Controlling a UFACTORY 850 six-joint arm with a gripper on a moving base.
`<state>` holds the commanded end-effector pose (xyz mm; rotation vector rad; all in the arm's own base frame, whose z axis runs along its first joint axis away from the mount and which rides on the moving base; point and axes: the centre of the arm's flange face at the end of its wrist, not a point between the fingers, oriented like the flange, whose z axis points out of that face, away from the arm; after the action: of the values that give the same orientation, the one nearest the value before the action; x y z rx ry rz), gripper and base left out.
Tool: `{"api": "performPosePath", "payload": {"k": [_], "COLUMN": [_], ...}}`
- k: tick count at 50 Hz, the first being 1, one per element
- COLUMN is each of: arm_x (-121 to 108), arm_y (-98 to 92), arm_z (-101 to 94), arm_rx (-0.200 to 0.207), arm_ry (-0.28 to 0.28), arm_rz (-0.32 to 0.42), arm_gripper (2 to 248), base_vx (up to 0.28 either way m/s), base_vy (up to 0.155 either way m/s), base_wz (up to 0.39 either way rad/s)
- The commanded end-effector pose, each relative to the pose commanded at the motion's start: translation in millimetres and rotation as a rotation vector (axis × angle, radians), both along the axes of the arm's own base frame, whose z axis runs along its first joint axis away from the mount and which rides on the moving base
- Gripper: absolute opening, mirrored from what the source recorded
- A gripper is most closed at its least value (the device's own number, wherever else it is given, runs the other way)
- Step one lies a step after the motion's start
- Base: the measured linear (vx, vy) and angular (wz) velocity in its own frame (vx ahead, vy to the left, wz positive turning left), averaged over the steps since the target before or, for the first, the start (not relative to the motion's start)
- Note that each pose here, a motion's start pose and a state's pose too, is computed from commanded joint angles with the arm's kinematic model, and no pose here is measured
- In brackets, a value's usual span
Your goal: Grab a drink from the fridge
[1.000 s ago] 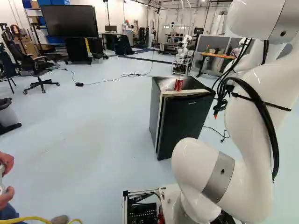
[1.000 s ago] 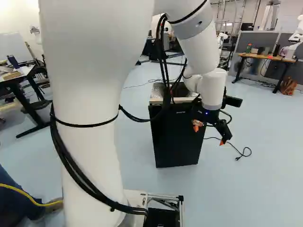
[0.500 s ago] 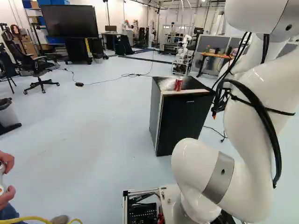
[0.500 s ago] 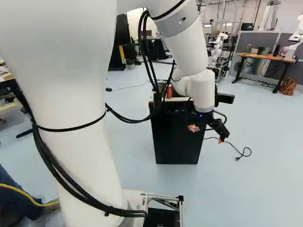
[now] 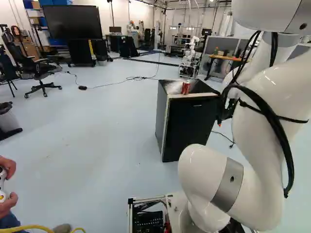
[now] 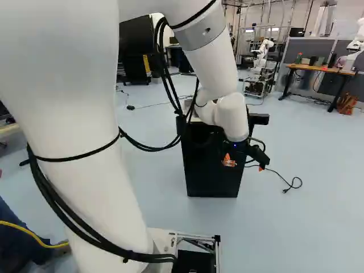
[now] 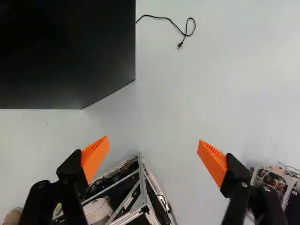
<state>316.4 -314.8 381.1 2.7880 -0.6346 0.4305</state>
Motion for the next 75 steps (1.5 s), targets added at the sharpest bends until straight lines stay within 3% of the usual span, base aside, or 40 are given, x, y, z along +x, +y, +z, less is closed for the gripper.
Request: {"api": "performPosePath", "payload": {"k": [12, 26, 75], "arm_x": [-1.5, -7.1, -14.9], "arm_y": [15.3, 38.5, 124.9], "arm_z": [-11.8, -11.3, 1.3], "arm_rx": [-0.026, -0.067, -0.177], "arm_ry": [-0.017, -0.070, -0.357], "arm_rz": [0.083, 0.170, 0.427], "arm_gripper": [247, 247, 247], "base_vx": [0.000, 0.000, 0.000], "base_vy": [0.000, 0.000, 0.000], "base_wz": [0.000, 0.000, 0.000]}}
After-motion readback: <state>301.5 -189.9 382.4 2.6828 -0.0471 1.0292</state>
